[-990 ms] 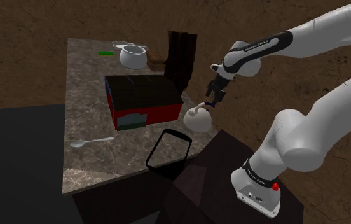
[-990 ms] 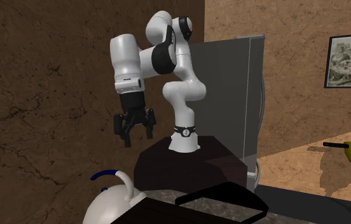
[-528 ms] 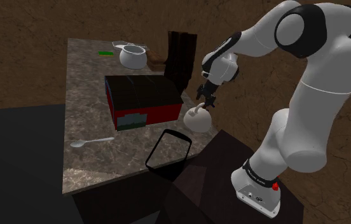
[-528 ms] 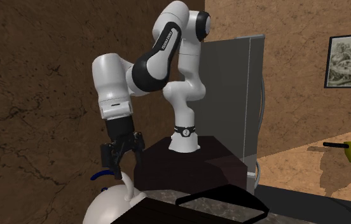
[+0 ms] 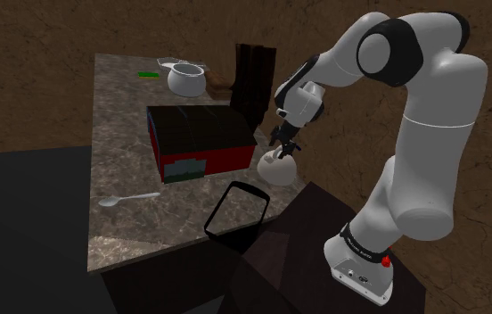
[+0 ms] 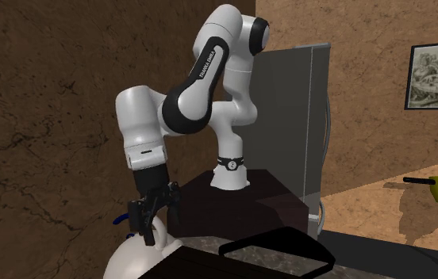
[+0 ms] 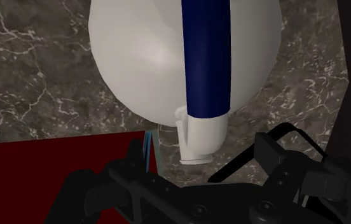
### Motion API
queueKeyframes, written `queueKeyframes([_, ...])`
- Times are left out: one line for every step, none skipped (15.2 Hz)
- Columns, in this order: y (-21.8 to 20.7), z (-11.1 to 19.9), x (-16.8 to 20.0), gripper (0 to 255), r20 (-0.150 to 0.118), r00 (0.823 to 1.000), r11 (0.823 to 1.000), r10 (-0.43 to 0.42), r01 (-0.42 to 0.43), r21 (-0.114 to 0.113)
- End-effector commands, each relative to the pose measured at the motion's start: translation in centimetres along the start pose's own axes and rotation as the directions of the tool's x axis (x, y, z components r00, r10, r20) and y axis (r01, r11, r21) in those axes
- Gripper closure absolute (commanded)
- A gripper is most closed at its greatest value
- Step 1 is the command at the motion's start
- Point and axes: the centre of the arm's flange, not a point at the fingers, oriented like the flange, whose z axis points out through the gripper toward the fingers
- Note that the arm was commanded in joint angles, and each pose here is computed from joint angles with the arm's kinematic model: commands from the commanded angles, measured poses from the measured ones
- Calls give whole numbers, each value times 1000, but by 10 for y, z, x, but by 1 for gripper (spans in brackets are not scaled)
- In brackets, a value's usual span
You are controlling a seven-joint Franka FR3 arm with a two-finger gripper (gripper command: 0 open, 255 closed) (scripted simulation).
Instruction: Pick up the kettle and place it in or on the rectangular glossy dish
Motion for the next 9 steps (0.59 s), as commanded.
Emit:
queueKeyframes([0,4,0,0,0,1000,1000,0,0,0])
queueKeyframes([0,4,0,0,-1,1000,1000,0,0,-1])
queueKeyframes([0,4,0,0,0,1000,1000,0,0,-1])
queueKeyframes([0,4,0,0,0,1000,1000,0,0,-1])
queueKeyframes([0,4,0,0,0,1000,1000,0,0,-1])
queueKeyframes([0,4,0,0,0,1000,1000,0,0,-1])
queueKeyframes([0,4,0,0,0,1000,1000,0,0,0])
queueKeyframes([0,4,0,255,0,1000,1000,0,0,0])
queueKeyframes([0,4,0,255,0,1000,1000,0,0,0])
